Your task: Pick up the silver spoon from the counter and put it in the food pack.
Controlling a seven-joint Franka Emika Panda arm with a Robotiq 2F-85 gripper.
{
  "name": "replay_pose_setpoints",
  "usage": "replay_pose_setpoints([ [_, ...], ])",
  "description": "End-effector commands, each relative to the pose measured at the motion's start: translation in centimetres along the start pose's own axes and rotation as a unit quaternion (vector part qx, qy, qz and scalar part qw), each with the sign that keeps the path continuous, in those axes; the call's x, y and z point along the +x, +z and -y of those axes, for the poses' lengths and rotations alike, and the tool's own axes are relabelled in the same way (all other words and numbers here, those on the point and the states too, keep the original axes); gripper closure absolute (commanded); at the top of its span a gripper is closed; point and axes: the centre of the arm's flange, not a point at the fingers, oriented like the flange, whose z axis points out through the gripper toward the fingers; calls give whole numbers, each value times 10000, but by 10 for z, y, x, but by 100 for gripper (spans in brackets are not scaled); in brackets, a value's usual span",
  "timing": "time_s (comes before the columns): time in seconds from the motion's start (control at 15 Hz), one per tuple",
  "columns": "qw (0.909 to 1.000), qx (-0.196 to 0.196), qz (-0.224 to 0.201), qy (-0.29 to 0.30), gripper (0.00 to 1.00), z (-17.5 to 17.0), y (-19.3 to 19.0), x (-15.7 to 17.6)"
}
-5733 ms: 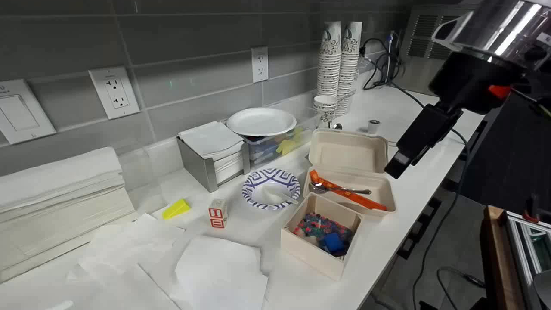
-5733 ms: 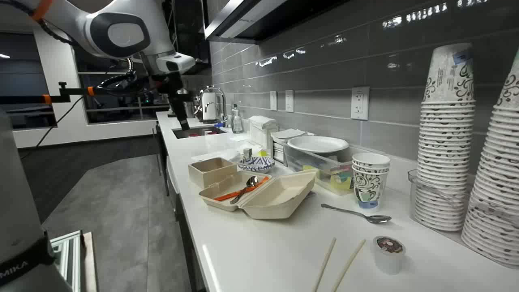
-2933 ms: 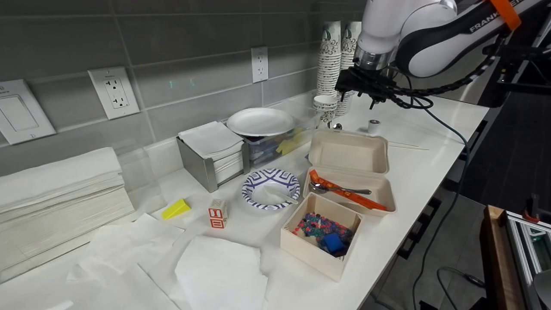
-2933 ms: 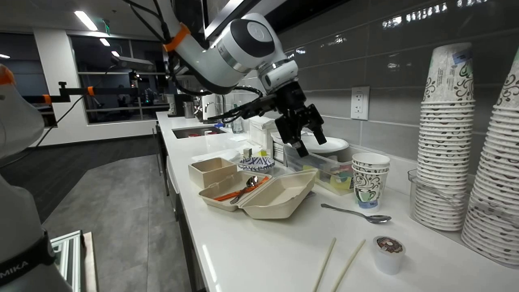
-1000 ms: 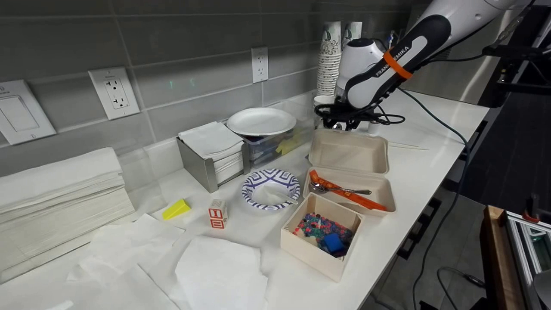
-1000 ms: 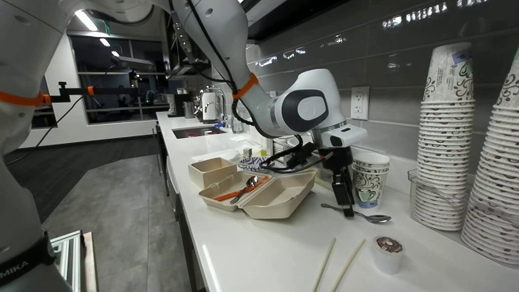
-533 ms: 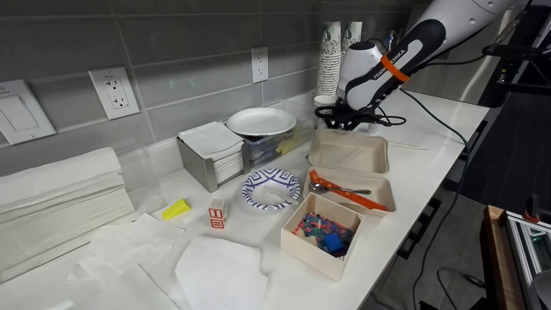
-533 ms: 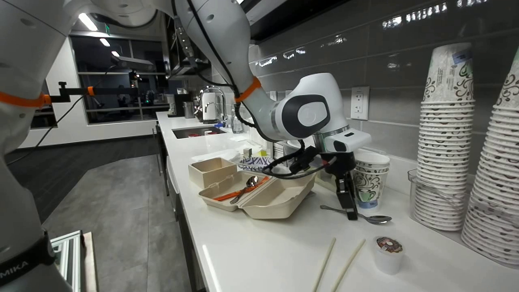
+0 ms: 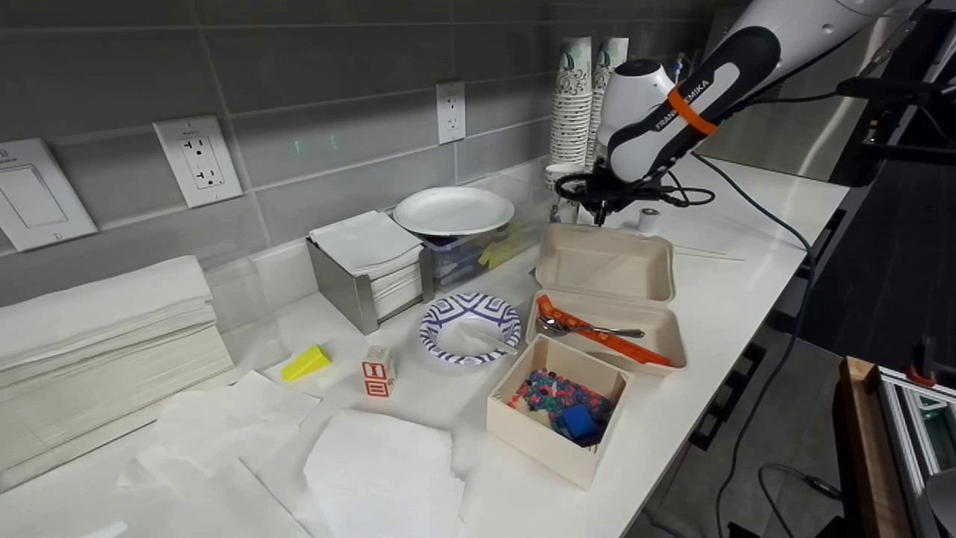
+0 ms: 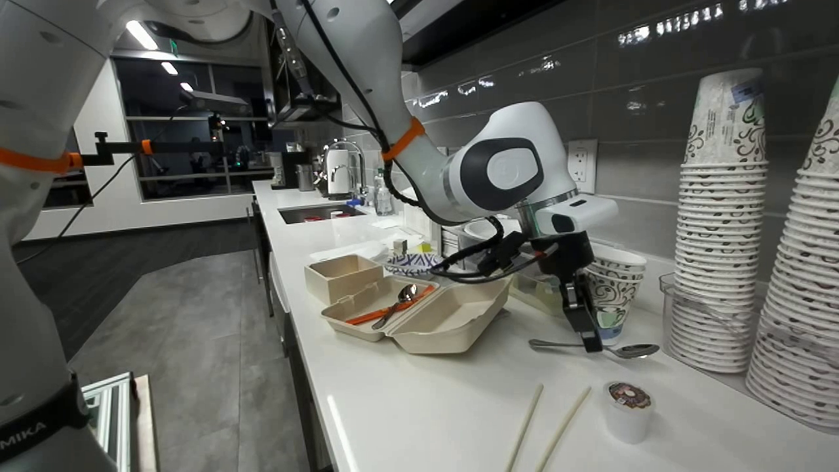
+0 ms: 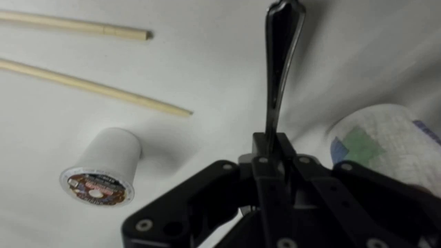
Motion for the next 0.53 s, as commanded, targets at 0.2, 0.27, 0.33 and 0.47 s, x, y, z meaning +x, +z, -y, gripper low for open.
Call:
replay_pose_setpoints([
  [0.2, 9967, -540, -135, -590, 98, -29, -38, 1],
  [0.27, 9946, -628, -59, -826, 98, -32, -41, -2],
  [0.33, 9922, -708, 16, -1030, 98, -36, -43, -6],
  [0.47, 9852, -727, 348, -1514, 98, -43, -52, -14],
])
